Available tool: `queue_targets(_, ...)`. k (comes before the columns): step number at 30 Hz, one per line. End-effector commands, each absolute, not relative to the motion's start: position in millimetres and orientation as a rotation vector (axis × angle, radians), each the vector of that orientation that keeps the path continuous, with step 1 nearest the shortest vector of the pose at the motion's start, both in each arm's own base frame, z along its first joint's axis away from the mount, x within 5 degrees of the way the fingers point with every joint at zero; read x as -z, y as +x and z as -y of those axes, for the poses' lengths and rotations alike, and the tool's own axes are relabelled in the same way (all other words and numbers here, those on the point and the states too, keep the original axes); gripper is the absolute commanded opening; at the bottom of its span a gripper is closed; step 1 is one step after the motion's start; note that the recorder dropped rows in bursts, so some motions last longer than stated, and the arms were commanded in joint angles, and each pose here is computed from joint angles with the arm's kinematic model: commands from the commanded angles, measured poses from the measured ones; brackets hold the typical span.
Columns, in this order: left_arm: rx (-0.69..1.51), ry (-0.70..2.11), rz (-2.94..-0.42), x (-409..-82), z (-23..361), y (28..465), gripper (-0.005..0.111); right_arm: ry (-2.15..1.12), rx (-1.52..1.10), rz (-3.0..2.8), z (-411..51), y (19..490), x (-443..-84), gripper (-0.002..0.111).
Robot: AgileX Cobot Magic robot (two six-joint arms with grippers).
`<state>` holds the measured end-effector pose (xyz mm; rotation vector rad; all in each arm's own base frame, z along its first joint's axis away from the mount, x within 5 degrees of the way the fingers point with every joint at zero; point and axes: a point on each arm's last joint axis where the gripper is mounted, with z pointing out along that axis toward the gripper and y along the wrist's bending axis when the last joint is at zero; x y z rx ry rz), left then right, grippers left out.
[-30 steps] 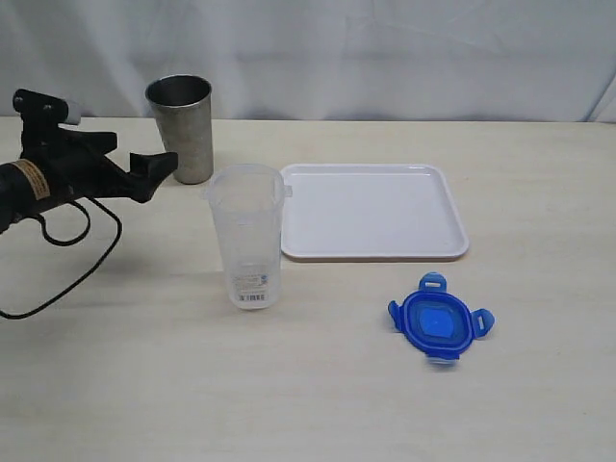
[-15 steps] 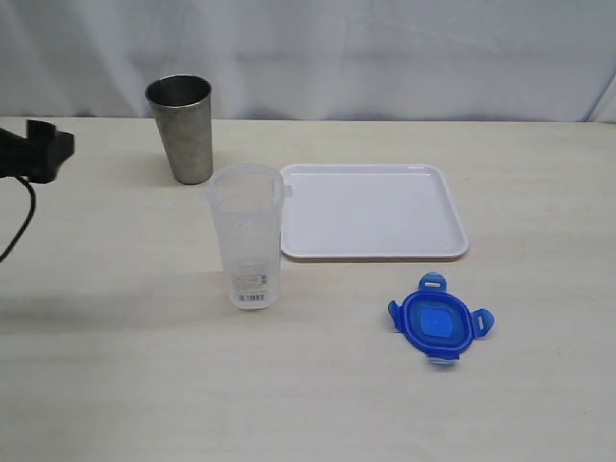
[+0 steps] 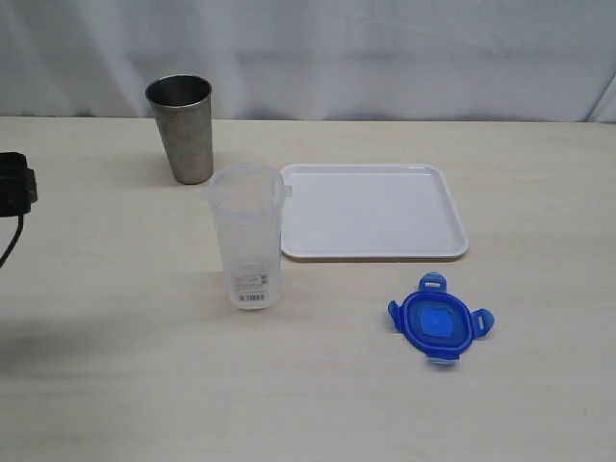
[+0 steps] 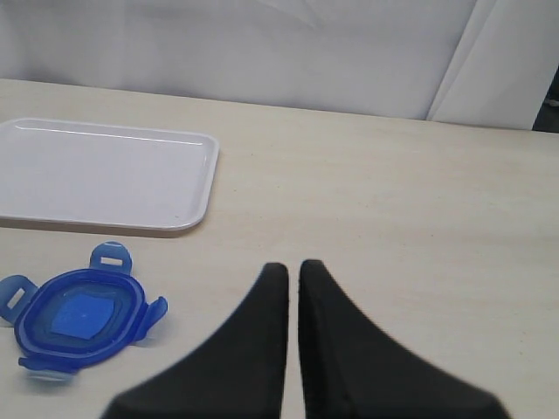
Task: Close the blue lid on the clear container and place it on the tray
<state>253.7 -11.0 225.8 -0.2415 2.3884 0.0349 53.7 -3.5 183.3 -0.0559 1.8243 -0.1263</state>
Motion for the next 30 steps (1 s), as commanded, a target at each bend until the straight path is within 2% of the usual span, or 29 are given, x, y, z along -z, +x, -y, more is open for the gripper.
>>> queue_targets(1, 0.044, -0.229, -2.407, -224, 27, 250, 0.097, -0.050, 0.132, -1.823, 4, 53, -183, 0.004)
queue_targets(5, 0.017, -0.227, -2.488, -217, 28, 248, 0.094, -0.050, 0.132, -1.823, 4, 53, -183, 0.004)
queue_targets(7, -0.002, -0.216, -2.527, -213, 28, 246, 0.085, -0.050, 0.132, -1.823, 4, 53, -183, 0.004)
queue_targets(8, 0.007, -0.215, -2.544, -212, 29, 245, 0.072, -0.050, 0.132, -1.823, 4, 53, -183, 0.004)
queue_targets(9, 0.019, -0.184, -2.548, -212, 30, 245, 0.064, -0.050, 0.132, -1.823, 4, 53, -183, 0.004)
queue_targets(11, 0.072, -0.144, -2.567, -212, 34, 244, 0.059, -0.050, 0.132, -1.823, 4, 53, -183, 0.004)
queue_targets(13, 0.237, -0.112, -2.628, -210, 46, 239, 0.058, -0.050, 0.132, -1.823, 4, 53, -183, 0.004)
queue_targets(14, 0.387, -0.029, -2.704, -207, 57, 231, 0.058, -0.050, 0.132, -1.823, 4, 53, -183, 0.004)
queue_targets(16, 0.551, 0.120, -2.771, -203, 67, 218, 0.058, -0.050, 0.132, -1.823, 4, 53, -183, 0.004)
queue_targets(19, 0.688, 0.076, -2.790, -191, 76, 206, 0.058, -0.050, 0.132, -1.823, 4, 53, -183, 0.004)
queue_targets(23, 0.914, 0.337, -2.729, -187, 121, 181, 0.058, -0.050, 0.132, -1.823, 4, 53, -183, 0.004)
queue_targets(26, 0.816, 0.475, -2.629, -187, 144, 175, 0.058, -0.050, 0.132, -1.823, 4, 53, -183, 0.004)
queue_targets(30, 0.691, 0.420, -2.531, -191, 139, 186, 0.058, -0.063, 0.147, -1.825, 4, 53, -182, 0.004)
